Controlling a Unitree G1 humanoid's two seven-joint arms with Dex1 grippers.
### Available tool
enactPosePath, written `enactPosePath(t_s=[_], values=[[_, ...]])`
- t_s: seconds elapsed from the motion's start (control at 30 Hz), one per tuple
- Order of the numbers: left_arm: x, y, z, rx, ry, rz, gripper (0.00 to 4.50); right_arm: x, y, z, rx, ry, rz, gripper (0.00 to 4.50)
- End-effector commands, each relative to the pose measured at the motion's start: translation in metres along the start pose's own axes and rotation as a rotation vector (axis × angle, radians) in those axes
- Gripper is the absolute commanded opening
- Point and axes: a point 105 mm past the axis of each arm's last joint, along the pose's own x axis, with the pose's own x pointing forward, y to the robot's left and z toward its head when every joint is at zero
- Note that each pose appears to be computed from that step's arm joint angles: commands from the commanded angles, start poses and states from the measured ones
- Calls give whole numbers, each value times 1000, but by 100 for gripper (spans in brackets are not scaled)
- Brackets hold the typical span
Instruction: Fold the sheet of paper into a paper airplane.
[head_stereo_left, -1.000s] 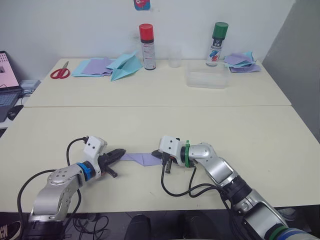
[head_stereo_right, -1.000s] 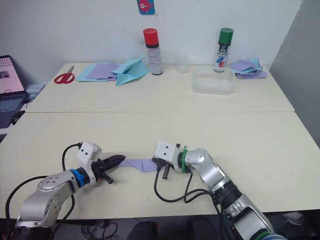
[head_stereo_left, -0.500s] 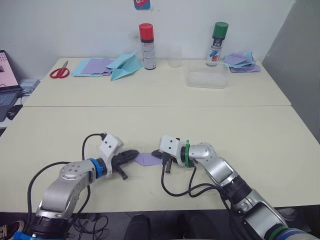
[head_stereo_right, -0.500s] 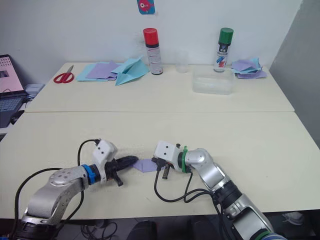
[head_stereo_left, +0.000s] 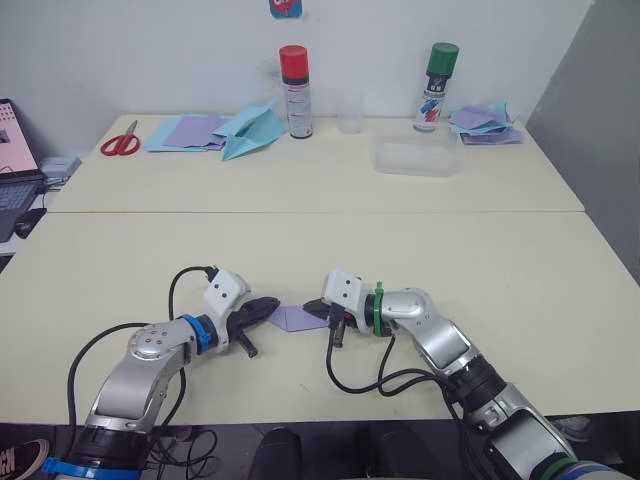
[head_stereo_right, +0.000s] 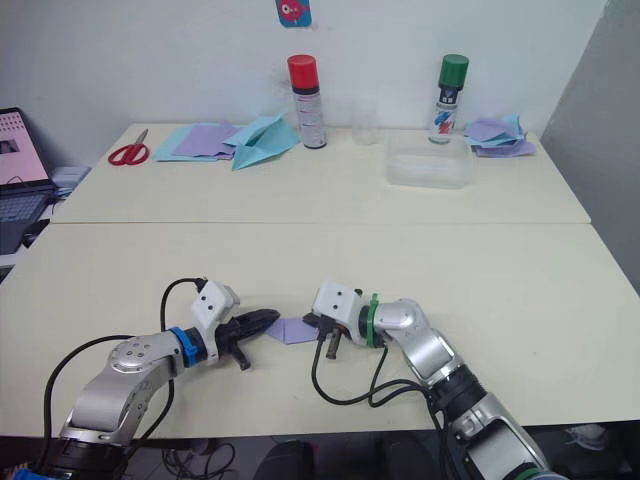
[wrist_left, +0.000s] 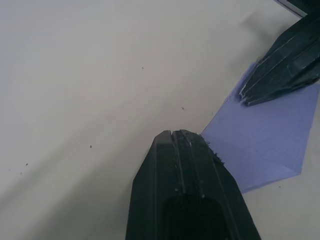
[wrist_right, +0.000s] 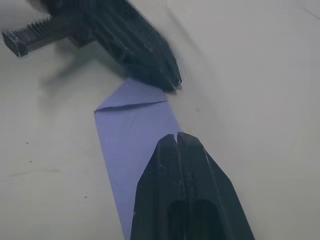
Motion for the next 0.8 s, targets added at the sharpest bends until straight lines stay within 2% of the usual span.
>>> enactPosePath(t_s=[0.03,0.13,0.17,0.3,0.37,0.53,0.63,0.73,0.8], values=[[-21,7,41,85,-85,-14,133,-22,-5,39,-87,-135,36,125],[-34,9,51,140,-73,-27,227,-38,-1,43,-153,-147,68,235],[-39,8,54,159,-67,-36,248,-43,2,44,-177,-149,84,258],[-56,-4,58,254,-31,-101,376,-57,18,35,-292,-117,168,402],[-60,-11,59,305,-23,-120,439,-57,24,30,-329,-110,190,403],[-69,-34,42,390,-3,-160,445,-53,31,14,-415,-86,214,403],[-71,-43,34,435,-15,-163,450,-46,27,9,-429,-68,199,347],[-73,-48,31,429,-36,-146,450,-39,25,6,-460,-47,182,244],[-76,-53,26,436,-27,-159,450,-32,23,4,-461,-27,160,244]])
